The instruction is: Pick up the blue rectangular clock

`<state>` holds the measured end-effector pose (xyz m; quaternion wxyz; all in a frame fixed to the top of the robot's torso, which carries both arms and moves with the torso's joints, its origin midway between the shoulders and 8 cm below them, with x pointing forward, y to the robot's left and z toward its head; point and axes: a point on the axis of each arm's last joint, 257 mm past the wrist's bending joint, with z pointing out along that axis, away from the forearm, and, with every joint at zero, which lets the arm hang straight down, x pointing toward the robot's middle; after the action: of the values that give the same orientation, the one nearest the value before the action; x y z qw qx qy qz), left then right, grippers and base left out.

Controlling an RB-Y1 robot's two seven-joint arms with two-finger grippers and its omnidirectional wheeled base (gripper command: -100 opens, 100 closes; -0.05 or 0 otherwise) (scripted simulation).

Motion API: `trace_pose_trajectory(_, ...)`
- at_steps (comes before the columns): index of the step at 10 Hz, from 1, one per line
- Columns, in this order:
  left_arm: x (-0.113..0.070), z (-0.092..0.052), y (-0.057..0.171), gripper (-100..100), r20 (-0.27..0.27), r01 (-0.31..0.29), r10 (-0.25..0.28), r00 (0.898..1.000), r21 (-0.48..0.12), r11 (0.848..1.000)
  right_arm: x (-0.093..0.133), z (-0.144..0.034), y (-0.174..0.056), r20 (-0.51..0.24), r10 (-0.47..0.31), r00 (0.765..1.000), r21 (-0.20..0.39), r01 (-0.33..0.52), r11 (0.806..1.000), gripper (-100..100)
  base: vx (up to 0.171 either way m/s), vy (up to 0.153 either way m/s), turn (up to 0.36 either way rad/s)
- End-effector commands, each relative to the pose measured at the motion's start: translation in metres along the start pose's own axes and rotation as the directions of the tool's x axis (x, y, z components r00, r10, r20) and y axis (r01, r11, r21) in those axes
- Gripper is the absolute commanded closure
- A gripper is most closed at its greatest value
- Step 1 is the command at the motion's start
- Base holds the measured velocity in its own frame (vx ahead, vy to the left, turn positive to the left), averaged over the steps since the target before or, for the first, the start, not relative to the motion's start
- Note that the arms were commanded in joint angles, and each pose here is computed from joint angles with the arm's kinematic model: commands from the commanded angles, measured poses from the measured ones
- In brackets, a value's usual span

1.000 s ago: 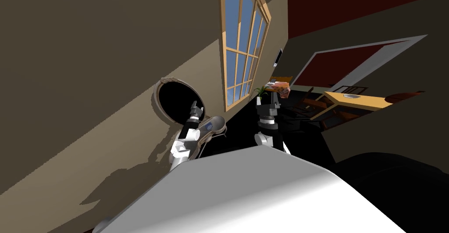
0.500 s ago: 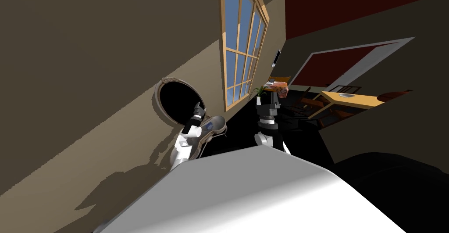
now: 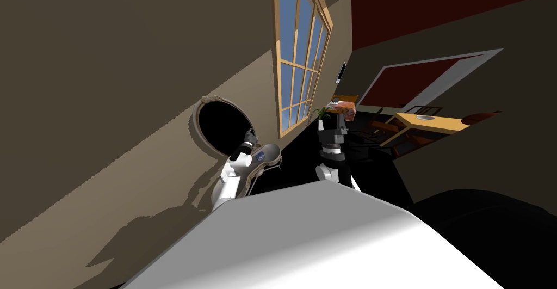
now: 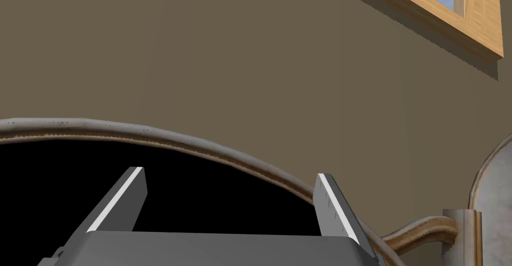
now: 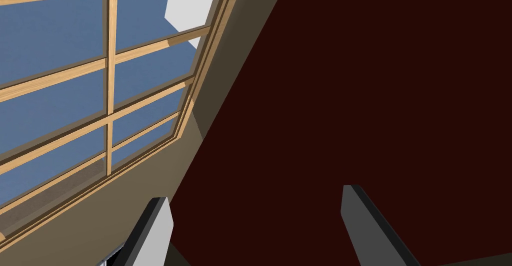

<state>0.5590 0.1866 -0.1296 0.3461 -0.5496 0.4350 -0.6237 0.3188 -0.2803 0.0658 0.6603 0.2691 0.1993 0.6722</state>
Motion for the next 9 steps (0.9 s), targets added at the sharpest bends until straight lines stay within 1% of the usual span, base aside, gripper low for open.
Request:
trace_pose_trajectory(1, -0.004, 0.010, 0.017, -100, 0.016, 0.043, -0.042, 0.999, -0.061, 0.997, 0.000, 0.000, 0.000, 0.000, 0.000, 1.000, 0.000, 0.000, 1.000, 0, 0.002, 0.022, -0.038)
trace_pose_trajectory(2, -0.005, 0.009, 0.021, -100, 0.023, 0.043, -0.042, 0.999, -0.076, 0.996, 0.000, 0.000, 0.000, 0.000, 0.000, 1.000, 0.000, 0.000, 1.000, 0, 0.004, 0.025, -0.031)
trace_pose_trajectory(3, -0.008, 0.017, 0.034, -100, 0.037, 0.083, -0.079, 0.996, -0.122, 0.989, 0.000, 0.000, 0.000, 0.000, 0.000, 1.000, 0.000, 0.000, 1.000, 0, 0.006, 0.032, -0.038)
trace_pose_trajectory(4, -0.012, 0.016, 0.042, -100, 0.050, 0.085, -0.078, 0.996, -0.146, 0.986, 0.000, 0.000, 0.000, 0.000, 0.000, 1.000, 0.000, 0.000, 1.000, 0, 0.009, 0.028, -0.024)
trace_pose_trajectory(5, -0.013, 0.022, 0.053, -100, 0.066, 0.123, -0.113, 0.991, -0.187, 0.975, 0.000, 0.000, 0.000, 0.000, 0.000, 1.000, 0.000, 0.000, 1.000, 0, 0.012, 0.033, -0.032)
trace_pose_trajectory(6, -0.019, 0.021, 0.064, -100, 0.085, 0.126, -0.110, 0.990, -0.216, 0.968, 0.000, 0.000, 0.000, 0.000, 0.000, 1.000, 0.000, 0.000, 1.000, 0, 0.012, 0.027, -0.027)
trace_pose_trajectory(7, -0.021, 0.026, 0.076, -100, 0.106, 0.165, -0.142, 0.984, -0.254, 0.953, 0.000, 0.000, 0.000, 0.000, 0.000, 1.000, 0.000, 0.000, 1.000, 0, 0.019, 0.027, -0.041)
trace_pose_trajectory(8, -0.027, 0.024, 0.087, -100, 0.125, 0.168, -0.138, 0.983, -0.283, 0.944, 0.000, 0.000, 0.000, 0.000, 0.000, 1.000, 0.000, 0.000, 1.000, 0, 0.021, 0.022, -0.026)
trace_pose_trajectory(9, -0.029, 0.027, 0.097, -100, 0.149, 0.205, -0.165, 0.975, -0.318, 0.926, 0.000, 0.000, 0.000, 0.000, 0.000, 1.000, 0.000, 0.000, 1.000, 0, 0.026, 0.026, -0.037)
